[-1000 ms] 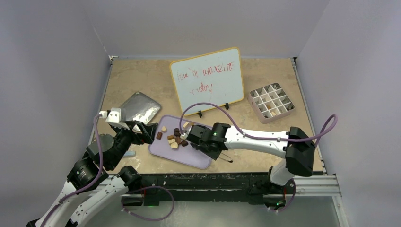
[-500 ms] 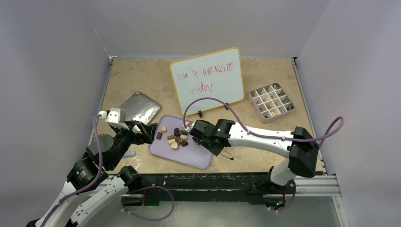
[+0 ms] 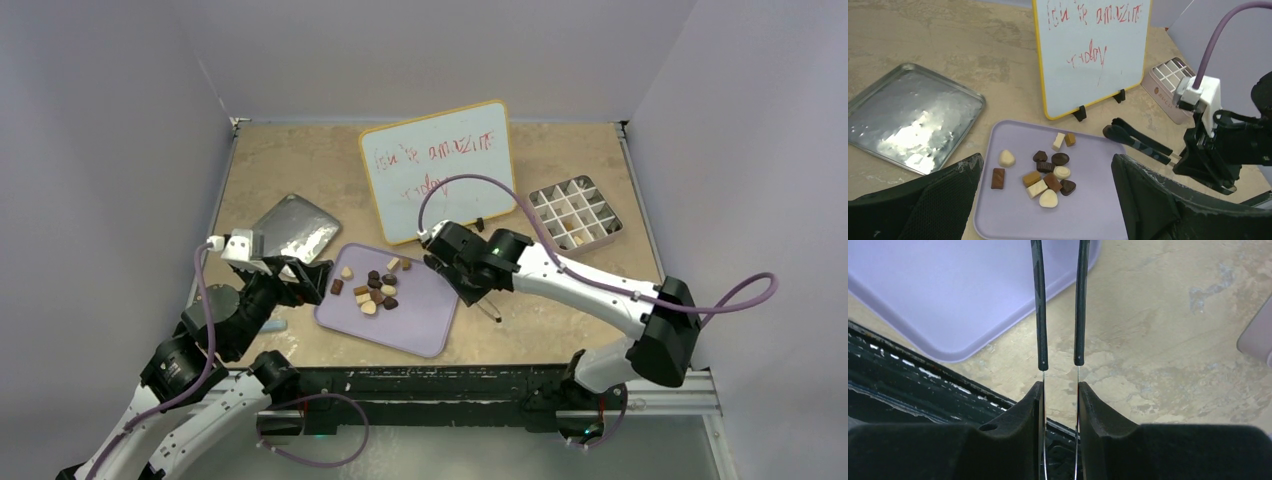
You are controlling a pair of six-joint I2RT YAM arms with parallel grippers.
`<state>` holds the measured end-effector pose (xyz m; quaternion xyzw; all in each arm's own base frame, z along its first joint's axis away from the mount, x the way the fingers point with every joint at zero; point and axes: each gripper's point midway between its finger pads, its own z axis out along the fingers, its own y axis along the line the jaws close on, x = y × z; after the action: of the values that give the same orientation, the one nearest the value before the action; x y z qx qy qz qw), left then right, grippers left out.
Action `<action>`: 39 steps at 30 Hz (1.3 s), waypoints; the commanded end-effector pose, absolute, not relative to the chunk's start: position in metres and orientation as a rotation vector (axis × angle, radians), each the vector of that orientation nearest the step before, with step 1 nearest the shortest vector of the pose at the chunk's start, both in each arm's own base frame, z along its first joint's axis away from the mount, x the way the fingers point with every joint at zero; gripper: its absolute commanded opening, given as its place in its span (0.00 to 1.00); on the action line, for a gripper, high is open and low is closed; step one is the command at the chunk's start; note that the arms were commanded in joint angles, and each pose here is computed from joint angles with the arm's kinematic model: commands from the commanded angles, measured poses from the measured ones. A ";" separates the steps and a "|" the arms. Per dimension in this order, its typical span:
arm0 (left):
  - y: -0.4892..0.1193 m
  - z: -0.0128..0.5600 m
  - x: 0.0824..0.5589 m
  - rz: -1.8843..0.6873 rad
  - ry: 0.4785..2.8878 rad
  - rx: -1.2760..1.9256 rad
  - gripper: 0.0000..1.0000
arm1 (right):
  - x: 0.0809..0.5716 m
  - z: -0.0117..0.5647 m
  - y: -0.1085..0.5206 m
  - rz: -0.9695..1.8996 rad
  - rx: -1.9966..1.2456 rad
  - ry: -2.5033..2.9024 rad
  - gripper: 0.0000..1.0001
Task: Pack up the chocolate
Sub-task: Pick up the fake chocolate from the plate, then place the fake chocolate in the packing box.
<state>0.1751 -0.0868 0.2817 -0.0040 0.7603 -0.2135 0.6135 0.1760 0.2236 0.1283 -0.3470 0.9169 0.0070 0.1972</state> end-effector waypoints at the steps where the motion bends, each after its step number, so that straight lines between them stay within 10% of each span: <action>1: -0.087 0.289 0.176 -0.504 1.734 -0.021 1.00 | 0.202 0.162 0.199 -0.011 -0.695 2.552 0.20; 20: -0.095 0.290 0.174 -0.546 1.728 0.008 1.00 | 0.293 0.175 -0.007 -0.456 0.282 2.614 0.20; 39: -0.096 0.288 0.175 -0.536 1.740 0.013 1.00 | 0.299 0.130 -0.031 -0.322 0.439 2.649 0.26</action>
<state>0.1731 -0.0929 0.2805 0.0080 0.7626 -0.2241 0.6067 0.2909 -0.0286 0.1297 0.1560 0.9597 -0.1218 0.1997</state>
